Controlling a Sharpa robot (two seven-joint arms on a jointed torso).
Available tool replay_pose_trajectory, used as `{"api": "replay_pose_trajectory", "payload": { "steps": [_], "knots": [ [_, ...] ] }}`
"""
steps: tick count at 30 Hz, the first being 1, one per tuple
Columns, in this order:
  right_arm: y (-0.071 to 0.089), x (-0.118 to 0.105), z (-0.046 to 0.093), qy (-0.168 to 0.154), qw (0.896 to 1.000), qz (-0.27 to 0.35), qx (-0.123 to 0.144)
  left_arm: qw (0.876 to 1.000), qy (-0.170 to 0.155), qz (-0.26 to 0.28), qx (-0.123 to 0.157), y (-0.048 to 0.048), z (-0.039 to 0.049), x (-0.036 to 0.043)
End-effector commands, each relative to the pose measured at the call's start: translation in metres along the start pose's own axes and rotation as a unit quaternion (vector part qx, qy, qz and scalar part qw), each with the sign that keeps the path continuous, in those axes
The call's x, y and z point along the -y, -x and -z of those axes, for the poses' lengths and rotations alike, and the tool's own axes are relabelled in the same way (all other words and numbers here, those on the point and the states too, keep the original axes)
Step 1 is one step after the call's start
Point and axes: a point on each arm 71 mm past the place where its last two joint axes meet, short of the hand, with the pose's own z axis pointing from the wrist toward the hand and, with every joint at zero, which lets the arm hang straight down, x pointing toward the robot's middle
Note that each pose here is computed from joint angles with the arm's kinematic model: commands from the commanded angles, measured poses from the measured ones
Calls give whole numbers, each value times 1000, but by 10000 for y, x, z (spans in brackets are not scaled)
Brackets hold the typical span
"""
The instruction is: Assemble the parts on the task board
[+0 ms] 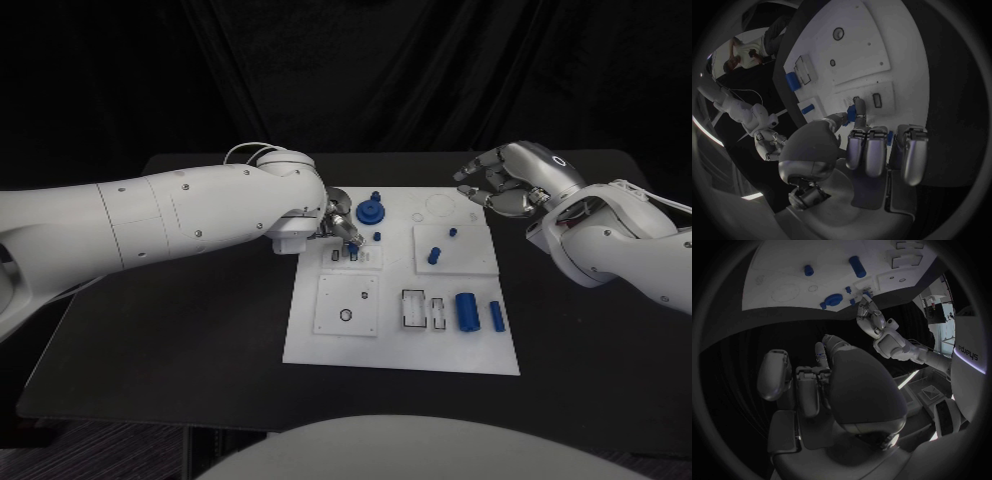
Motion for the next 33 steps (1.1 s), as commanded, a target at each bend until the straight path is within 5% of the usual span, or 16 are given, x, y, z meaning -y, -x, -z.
{"api": "replay_pose_trajectory", "payload": {
  "steps": [1,12,33],
  "knots": [
    [-5,13,10,-8,1000,0,-1,1000,-2,5,0,-18,-8,-18],
    [-4,16,14,-9,1000,0,-2,1000,-3,7,-8,-119,-35,-26],
    [0,31,32,-14,1000,0,-5,1000,-5,10,-9,-157,-52,-20]
  ]
}}
